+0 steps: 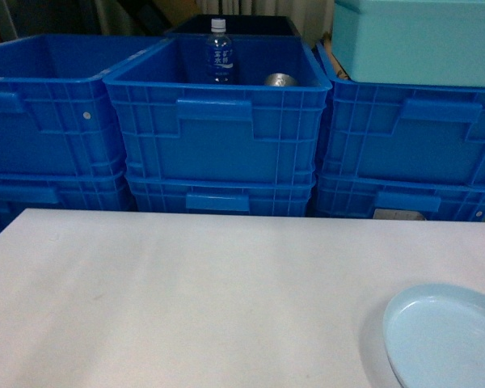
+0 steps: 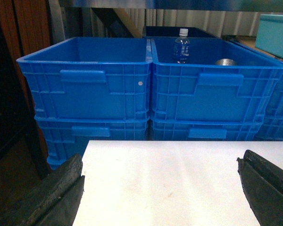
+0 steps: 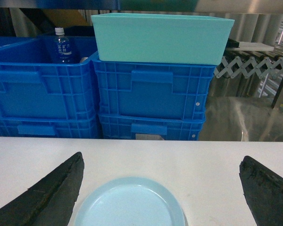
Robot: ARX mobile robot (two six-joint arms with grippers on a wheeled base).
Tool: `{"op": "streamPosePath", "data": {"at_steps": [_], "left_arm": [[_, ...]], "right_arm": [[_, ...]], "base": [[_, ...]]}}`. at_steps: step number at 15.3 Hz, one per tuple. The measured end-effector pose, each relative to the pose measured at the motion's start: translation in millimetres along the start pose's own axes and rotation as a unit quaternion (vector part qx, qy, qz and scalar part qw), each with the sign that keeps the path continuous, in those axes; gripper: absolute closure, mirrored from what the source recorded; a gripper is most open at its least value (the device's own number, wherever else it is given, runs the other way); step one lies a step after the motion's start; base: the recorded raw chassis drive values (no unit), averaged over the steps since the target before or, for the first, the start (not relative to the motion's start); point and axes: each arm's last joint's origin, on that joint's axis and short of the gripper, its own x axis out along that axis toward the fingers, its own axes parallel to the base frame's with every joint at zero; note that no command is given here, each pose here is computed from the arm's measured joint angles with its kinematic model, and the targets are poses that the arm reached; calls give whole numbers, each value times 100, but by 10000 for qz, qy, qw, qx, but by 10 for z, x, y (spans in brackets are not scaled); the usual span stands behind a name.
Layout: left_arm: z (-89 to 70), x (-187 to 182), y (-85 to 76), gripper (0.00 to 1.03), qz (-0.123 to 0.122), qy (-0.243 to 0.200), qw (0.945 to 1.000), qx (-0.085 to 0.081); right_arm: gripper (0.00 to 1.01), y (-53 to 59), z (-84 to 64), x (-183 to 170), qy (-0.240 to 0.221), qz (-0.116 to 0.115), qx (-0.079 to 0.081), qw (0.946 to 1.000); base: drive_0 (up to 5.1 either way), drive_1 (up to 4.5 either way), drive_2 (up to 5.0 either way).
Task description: Place blue tray on left shelf second layer neatly
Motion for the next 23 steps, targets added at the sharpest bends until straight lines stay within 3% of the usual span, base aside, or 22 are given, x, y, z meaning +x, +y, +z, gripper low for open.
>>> {"op": "streamPosePath", "data": {"at_steps": [21, 22, 23], "left_arm": [[0, 0, 0, 5, 0, 0, 10000, 0], [0, 0, 0, 5, 0, 0, 10000, 0], [0, 0, 1, 5, 10, 0, 10000, 0]], "right_arm": [[3, 0, 0, 0, 0, 0, 0, 10000], [3, -2, -20, -2, 363, -75, 99, 9993], [3, -8, -6, 53, 1189, -83, 412, 9920]], "base": [[0, 0, 0], [0, 0, 0], [0, 0, 0]]}}
